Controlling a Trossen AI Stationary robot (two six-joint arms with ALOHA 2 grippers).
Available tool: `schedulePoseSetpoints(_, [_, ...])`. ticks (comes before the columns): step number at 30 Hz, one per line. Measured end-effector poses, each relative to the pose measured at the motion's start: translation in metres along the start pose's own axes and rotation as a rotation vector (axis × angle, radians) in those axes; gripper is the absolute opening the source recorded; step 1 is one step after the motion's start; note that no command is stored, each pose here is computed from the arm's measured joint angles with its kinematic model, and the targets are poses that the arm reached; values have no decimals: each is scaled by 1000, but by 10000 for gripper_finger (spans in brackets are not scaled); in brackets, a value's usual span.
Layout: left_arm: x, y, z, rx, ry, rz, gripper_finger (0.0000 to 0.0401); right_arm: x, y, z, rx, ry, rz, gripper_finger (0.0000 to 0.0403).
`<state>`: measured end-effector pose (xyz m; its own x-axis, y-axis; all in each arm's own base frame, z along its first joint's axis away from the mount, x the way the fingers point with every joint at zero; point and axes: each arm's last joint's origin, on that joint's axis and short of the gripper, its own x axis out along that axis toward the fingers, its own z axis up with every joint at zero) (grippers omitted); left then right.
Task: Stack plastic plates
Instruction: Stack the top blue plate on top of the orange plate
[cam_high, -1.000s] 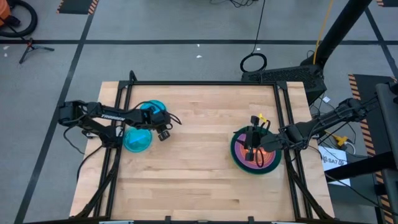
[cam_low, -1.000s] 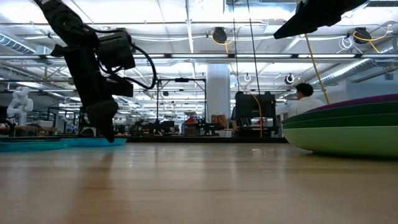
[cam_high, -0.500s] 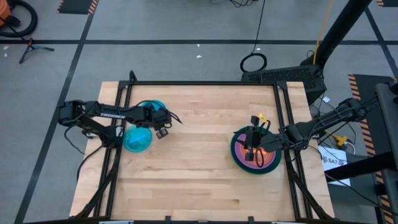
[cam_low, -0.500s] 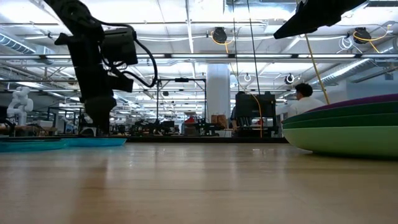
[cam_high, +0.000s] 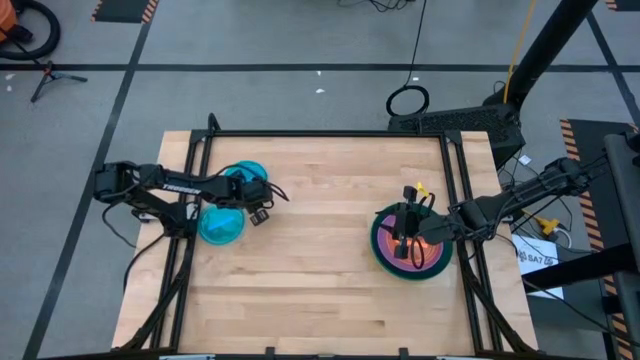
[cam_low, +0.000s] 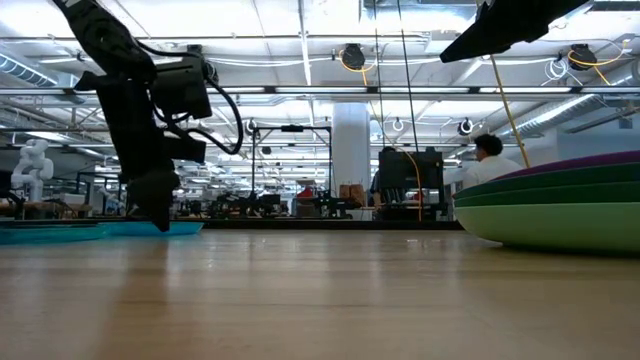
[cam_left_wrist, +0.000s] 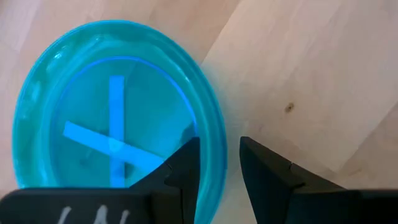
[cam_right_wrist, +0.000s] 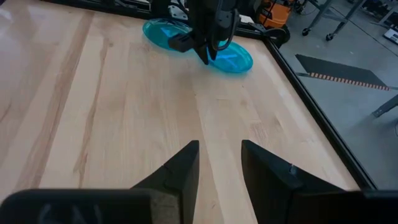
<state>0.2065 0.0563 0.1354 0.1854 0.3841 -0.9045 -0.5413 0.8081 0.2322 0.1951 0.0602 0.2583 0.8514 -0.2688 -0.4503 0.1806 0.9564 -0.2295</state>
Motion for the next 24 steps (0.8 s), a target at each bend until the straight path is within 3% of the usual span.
schedulePoseSetpoints(24, [15,-2,-3,28,9,71,119,0,0,0,1,0,1,112])
